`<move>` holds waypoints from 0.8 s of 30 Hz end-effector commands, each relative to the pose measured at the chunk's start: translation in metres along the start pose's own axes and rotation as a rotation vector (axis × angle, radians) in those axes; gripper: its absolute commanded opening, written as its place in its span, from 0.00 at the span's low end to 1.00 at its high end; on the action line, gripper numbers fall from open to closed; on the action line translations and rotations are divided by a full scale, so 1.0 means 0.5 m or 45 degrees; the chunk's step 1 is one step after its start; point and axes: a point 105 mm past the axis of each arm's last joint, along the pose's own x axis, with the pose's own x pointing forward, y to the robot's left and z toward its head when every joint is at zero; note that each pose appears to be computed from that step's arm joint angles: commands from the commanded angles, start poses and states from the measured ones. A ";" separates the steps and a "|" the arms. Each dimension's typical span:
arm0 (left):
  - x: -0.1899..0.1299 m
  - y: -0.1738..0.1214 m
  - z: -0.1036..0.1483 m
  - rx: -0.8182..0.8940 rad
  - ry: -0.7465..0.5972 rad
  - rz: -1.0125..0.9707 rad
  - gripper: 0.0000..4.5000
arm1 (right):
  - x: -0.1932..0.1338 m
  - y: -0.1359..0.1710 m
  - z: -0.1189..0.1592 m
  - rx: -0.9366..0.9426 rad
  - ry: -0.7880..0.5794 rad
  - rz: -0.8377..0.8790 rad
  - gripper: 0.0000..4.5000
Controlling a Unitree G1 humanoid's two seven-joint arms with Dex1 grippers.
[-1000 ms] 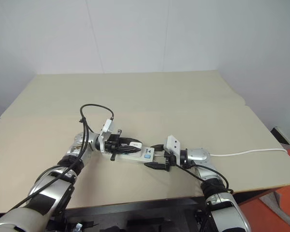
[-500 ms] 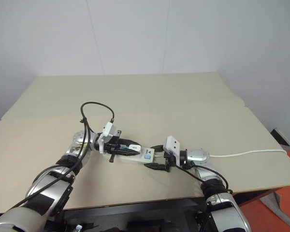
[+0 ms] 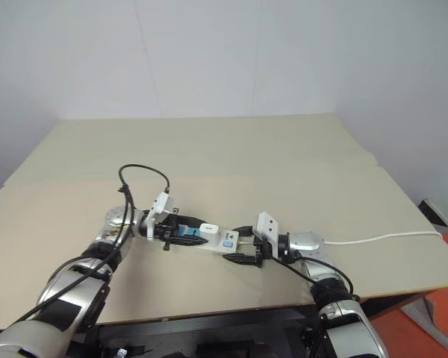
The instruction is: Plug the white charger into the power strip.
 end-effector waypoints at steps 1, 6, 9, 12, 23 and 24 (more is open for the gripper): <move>0.004 -0.010 -0.020 -0.037 0.009 -0.006 0.80 | 0.009 0.015 -0.004 -0.011 0.017 0.057 0.76; 0.002 -0.010 -0.017 -0.018 0.009 -0.006 0.99 | 0.010 0.013 -0.004 -0.011 0.017 0.058 0.76; -0.001 -0.010 -0.012 -0.010 0.016 -0.014 0.99 | 0.010 0.013 -0.003 -0.012 0.018 0.060 0.76; -0.004 -0.007 -0.004 0.023 0.028 -0.018 0.99 | 0.009 0.013 -0.003 -0.006 0.019 0.069 0.76; -0.040 0.017 0.061 0.113 -0.079 0.056 1.00 | -0.003 -0.004 0.018 0.012 -0.032 0.035 1.00; -0.048 0.018 0.069 0.130 -0.093 0.065 1.00 | -0.008 -0.004 0.021 0.003 -0.037 0.035 1.00</move>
